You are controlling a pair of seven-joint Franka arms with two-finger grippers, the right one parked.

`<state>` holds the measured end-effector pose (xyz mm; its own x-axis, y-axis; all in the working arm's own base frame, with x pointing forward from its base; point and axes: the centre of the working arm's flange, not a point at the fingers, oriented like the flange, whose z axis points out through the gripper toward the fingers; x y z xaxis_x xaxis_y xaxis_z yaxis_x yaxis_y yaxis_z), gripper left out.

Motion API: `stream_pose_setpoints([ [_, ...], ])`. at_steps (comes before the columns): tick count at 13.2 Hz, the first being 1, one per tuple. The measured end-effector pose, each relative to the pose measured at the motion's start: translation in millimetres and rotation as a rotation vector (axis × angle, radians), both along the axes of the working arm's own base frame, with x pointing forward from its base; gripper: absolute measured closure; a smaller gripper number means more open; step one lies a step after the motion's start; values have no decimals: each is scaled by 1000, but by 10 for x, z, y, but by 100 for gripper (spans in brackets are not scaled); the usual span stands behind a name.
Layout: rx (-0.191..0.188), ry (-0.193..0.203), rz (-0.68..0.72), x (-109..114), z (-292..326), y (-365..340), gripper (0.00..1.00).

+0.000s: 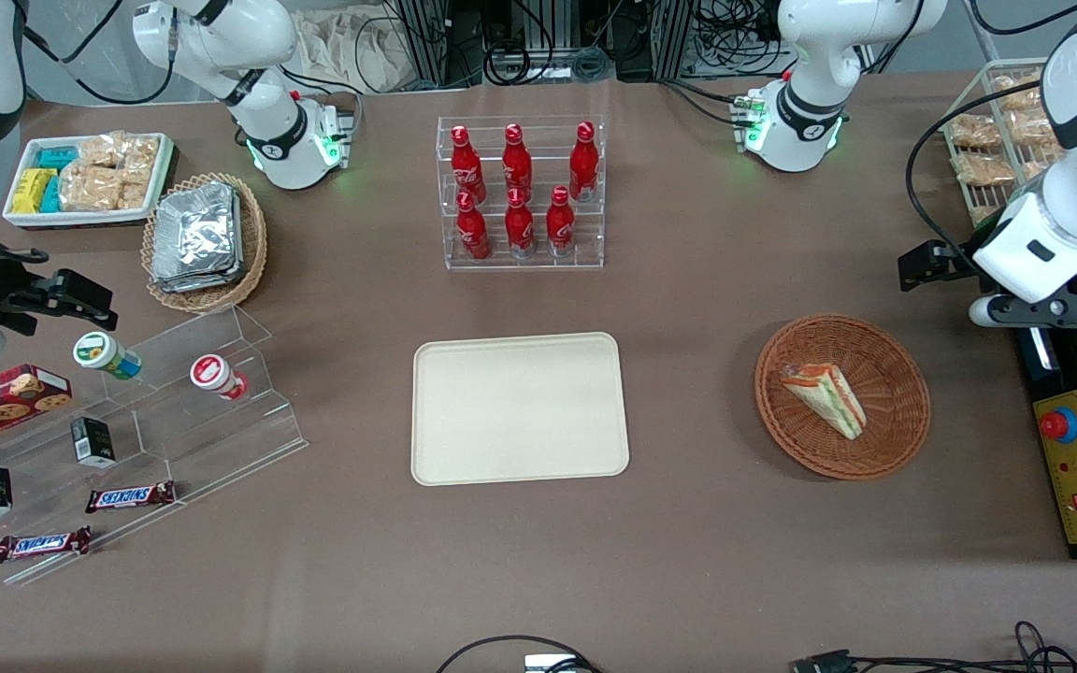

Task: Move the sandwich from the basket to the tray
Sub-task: 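Move the open left gripper above the wicker basket with the sandwich, then lower the left gripper around the wrapped sandwich in the basket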

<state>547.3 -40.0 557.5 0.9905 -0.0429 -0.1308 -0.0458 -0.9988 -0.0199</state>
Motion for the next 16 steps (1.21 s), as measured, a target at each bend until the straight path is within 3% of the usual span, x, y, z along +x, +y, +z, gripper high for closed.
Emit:
stream_pose_setpoints([
  [9, 3, -5, 29, 6, 3, 14, 0],
  [13, 24, -5, 200, 14, -13, 70, 0],
  [16, 52, 26, 403, 79, -185, 215, 0],
])
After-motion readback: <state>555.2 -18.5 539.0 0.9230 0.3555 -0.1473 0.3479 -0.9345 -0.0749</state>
